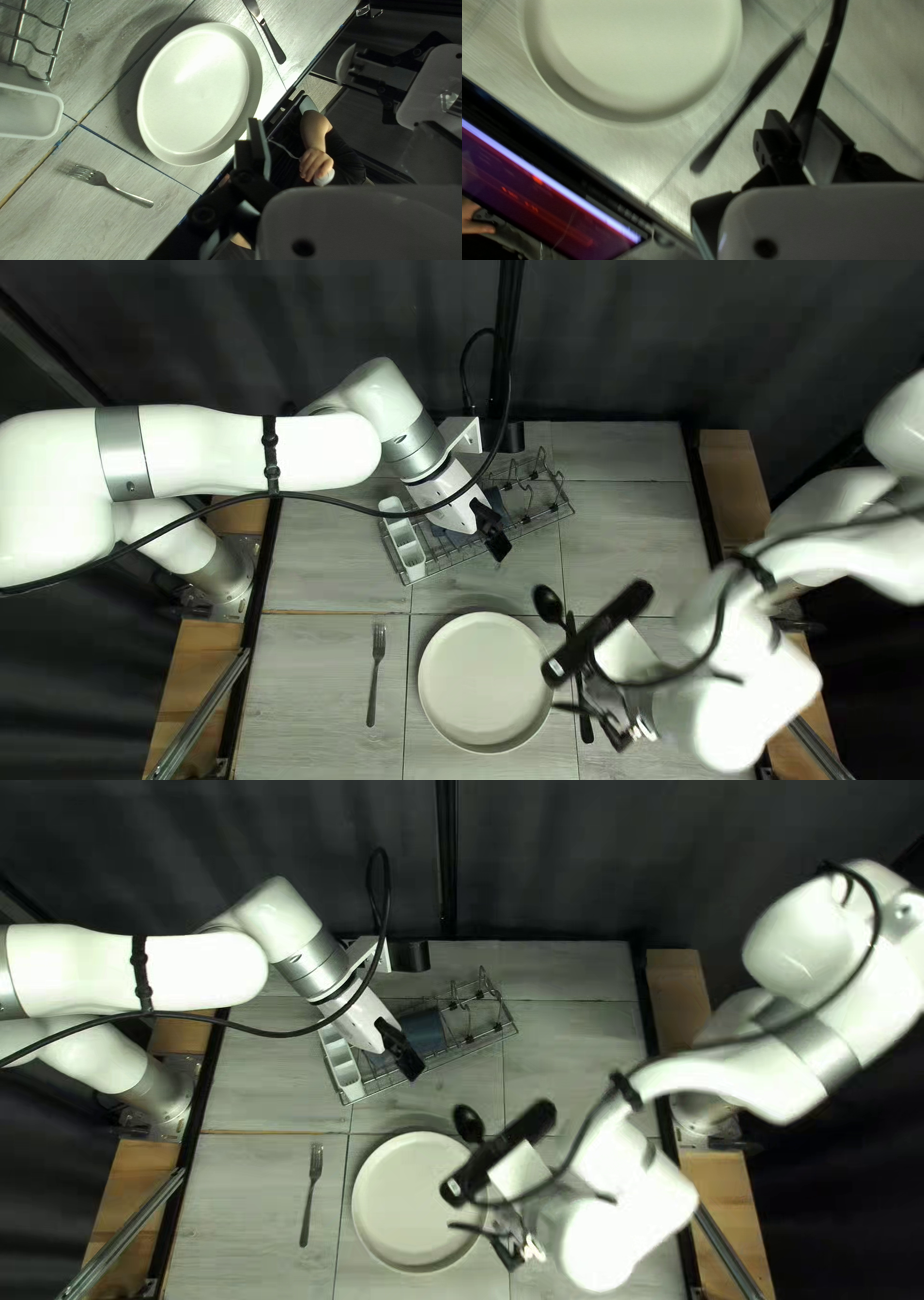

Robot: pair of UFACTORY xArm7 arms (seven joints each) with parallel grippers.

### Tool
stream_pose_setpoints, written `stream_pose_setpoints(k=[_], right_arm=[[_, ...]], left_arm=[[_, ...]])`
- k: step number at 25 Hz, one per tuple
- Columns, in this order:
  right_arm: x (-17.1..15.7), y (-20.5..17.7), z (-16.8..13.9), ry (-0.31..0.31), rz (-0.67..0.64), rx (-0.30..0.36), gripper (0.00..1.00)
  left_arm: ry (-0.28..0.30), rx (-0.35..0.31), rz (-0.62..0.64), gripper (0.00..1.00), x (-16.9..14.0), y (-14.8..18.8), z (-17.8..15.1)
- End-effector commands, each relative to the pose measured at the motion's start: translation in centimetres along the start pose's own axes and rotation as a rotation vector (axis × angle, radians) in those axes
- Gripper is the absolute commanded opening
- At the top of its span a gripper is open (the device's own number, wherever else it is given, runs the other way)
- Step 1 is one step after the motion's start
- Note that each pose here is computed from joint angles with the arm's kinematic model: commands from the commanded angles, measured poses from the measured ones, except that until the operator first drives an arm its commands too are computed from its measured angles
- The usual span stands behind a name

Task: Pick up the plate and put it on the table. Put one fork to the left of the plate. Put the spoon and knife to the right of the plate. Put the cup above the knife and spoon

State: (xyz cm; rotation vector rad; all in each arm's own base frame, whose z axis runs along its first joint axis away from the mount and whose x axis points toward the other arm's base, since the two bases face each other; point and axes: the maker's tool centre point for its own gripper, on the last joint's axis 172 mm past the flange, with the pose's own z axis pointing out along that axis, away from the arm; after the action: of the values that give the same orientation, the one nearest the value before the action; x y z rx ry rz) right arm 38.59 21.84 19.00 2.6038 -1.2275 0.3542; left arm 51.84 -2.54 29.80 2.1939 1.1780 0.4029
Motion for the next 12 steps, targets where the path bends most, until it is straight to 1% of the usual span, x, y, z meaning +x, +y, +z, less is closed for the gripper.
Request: stream_pose_setpoints(k=[1, 2, 4, 5, 7, 8, 10, 12], right_arm=[[-0.1, 0.0, 0.0, -0.001, 0.001, -0.002, 0.00], [-0.1, 0.0, 0.0, -0.001, 0.001, -0.002, 0.00], [-0.1, 1.1, 0.3, -0.011, 0.000, 0.037, 0.00], [-0.4, 1.5, 0.8, -0.039, 0.045, 0.048, 0.00], [-1.4, 1.9, 1.7, -0.097, 0.130, 0.046, 0.00], [-2.4, 2.1, 2.3, -0.140, 0.193, 0.046, 0.00], [-3.9, 2.7, 3.3, -0.193, 0.295, 0.026, 0.00], [-5.4, 3.0, 4.0, -0.226, 0.379, 0.004, 0.00]], left_arm=[[0.000, 0.000, 0.000, 1.00, 0.0, 0.0, 0.0], [0.000, 0.000, 0.000, 1.00, 0.0, 0.0, 0.0], [0.000, 0.000, 0.000, 1.00, 0.0, 0.0, 0.0], [0.000, 0.000, 0.000, 1.00, 0.0, 0.0, 0.0], [0.000, 0.000, 0.000, 1.00, 0.0, 0.0, 0.0], [0.000, 0.000, 0.000, 1.00, 0.0, 0.0, 0.0], [0.000, 0.000, 0.000, 1.00, 0.0, 0.0, 0.0], [0.000, 0.000, 0.000, 1.00, 0.0, 0.0, 0.0]])
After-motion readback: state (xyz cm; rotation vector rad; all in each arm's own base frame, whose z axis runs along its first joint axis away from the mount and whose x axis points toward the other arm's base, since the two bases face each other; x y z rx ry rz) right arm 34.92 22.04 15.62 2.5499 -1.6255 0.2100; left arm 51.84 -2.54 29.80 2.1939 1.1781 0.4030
